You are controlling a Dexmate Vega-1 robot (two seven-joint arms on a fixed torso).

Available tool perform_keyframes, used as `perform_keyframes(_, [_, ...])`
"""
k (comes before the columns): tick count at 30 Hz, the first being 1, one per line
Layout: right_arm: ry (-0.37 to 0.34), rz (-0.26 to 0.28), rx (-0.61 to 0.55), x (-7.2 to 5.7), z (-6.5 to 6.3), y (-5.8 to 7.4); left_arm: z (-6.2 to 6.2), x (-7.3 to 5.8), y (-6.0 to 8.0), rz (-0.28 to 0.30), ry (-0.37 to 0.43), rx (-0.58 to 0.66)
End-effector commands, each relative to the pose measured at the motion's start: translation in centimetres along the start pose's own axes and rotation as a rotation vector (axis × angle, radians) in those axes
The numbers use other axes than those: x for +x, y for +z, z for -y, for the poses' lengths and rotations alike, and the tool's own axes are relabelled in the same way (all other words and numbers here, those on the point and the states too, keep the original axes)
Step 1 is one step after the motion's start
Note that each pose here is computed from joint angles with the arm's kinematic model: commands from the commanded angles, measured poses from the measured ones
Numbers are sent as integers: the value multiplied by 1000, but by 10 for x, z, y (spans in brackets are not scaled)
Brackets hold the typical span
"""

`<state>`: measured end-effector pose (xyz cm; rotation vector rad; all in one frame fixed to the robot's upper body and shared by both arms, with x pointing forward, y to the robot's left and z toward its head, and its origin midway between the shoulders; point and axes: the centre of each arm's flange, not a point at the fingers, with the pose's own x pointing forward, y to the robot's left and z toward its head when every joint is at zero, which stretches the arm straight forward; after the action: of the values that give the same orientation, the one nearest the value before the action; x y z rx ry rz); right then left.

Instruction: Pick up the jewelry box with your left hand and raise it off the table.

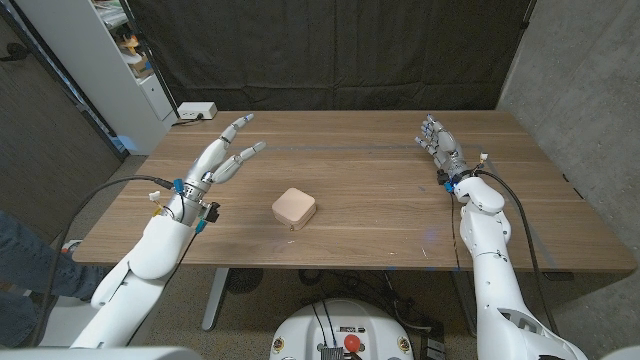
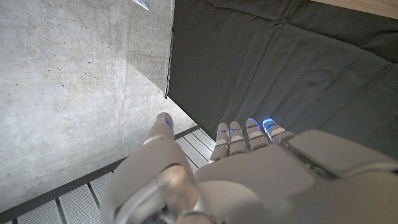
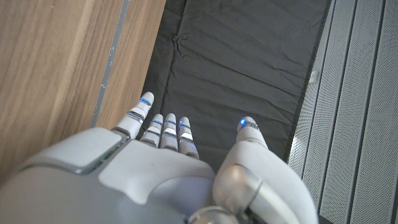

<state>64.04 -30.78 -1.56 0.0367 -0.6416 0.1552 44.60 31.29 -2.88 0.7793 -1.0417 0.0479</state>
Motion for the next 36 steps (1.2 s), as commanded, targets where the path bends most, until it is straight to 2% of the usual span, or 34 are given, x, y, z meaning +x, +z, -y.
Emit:
perform_keyframes(1, [0, -4, 1, 3, -3, 0, -3, 0, 0, -6, -15, 47])
perform_keyframes(23, [-9, 2, 3, 7, -5, 0, -13, 13, 9, -11, -76, 172])
perform_keyframes(36, [1, 5, -2, 7, -8, 0, -15, 11, 16, -21, -111, 260])
